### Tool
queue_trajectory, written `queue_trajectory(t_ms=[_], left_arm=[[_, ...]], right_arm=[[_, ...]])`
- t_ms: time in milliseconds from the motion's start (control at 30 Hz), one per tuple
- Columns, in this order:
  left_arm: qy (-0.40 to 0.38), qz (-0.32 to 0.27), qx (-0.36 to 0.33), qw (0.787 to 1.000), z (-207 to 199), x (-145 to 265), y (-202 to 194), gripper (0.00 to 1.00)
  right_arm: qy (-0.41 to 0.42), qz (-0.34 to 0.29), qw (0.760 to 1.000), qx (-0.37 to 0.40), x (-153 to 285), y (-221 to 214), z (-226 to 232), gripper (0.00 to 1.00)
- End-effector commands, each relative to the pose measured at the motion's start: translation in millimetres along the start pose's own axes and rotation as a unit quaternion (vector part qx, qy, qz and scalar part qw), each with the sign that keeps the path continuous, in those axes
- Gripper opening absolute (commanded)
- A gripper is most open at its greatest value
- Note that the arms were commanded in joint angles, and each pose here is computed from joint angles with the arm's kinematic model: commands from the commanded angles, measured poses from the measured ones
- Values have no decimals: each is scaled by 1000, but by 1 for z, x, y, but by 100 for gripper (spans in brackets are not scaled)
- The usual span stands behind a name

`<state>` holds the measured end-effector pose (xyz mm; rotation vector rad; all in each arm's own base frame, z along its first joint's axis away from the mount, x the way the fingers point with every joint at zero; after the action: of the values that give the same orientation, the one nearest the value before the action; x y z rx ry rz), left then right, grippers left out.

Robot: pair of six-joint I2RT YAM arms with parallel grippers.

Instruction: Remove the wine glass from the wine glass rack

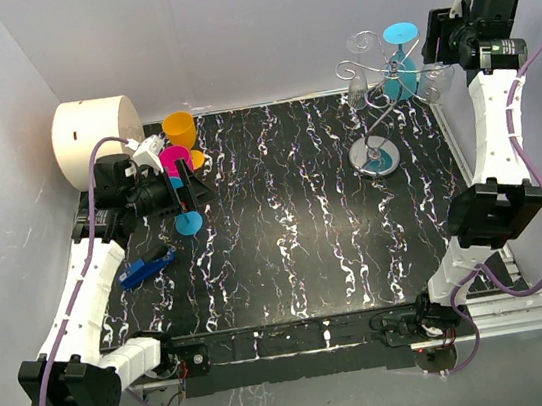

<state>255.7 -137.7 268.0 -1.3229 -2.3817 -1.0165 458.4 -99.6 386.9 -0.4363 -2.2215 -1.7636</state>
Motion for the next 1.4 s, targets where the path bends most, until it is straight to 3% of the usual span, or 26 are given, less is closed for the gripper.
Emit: queue_trajectory(t_ms=[0, 667, 1367], left_arm=[[-12, -10, -16, 1000, -8, 9, 0, 97], [-10, -9, -14, 1000, -6, 6, 1, 97], [-6, -7, -14, 1000, -5, 6, 1, 97]], right_arm=[[-9, -105, 994, 32, 28, 55, -4, 19], [30, -99, 994, 44, 0, 48, 8, 18], [1, -110, 993, 37, -12, 55, -2, 17]])
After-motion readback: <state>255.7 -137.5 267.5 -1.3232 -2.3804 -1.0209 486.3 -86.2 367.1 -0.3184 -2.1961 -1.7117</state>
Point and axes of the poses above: each gripper's point midway between its finger pads, its own x axis back along the fingers, its own z axis along the line the jaws close on, y = z × x, the point moved 3 cm from there along x, back along the fingers, and after that the axes turned 13 degrees about x, right-handed, at the moved point
